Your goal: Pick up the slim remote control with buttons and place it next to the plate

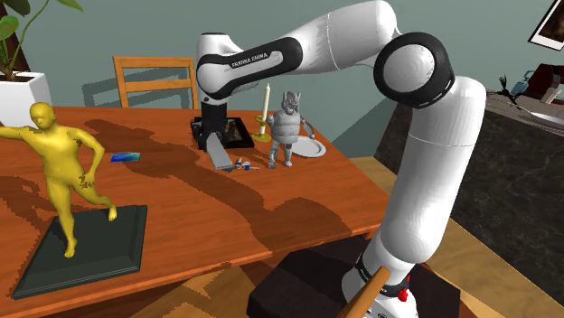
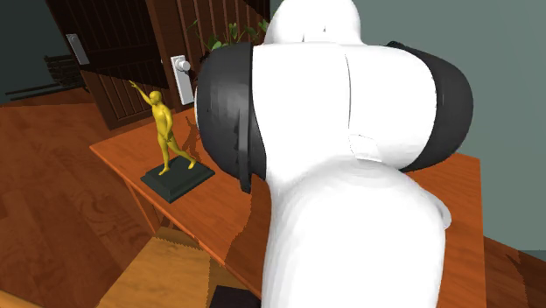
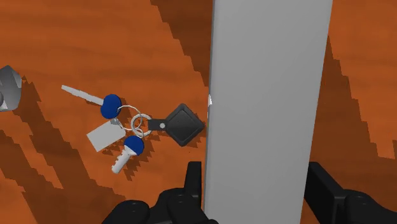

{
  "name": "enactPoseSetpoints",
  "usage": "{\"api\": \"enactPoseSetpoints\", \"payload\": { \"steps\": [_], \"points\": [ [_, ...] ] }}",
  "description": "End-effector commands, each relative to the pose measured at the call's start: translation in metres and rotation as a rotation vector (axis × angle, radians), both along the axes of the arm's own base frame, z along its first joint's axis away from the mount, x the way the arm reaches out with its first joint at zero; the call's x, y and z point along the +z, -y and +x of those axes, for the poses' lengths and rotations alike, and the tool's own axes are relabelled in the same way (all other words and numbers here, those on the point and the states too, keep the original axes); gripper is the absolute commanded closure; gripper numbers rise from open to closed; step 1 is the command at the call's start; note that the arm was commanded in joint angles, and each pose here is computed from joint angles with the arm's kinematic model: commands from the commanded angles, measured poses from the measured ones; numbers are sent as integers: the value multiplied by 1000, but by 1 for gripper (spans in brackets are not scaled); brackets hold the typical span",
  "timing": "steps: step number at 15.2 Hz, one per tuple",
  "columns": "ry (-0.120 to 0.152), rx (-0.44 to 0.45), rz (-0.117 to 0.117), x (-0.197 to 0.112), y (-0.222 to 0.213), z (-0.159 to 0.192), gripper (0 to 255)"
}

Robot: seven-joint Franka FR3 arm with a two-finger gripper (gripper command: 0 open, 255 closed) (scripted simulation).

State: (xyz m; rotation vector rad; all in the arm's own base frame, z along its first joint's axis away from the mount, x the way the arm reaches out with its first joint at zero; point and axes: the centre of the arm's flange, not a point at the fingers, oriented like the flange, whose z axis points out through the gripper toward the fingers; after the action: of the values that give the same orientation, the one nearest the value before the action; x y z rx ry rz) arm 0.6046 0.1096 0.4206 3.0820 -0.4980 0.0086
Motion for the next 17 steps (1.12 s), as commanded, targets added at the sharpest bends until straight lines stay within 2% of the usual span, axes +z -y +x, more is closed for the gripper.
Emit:
{"api": "enactPoseSetpoints", "payload": {
  "steps": [1,17],
  "points": [
    [0,1,0,-1,20,-16,255],
    [0,1,0,0,193,-138,255]
  ]
}}
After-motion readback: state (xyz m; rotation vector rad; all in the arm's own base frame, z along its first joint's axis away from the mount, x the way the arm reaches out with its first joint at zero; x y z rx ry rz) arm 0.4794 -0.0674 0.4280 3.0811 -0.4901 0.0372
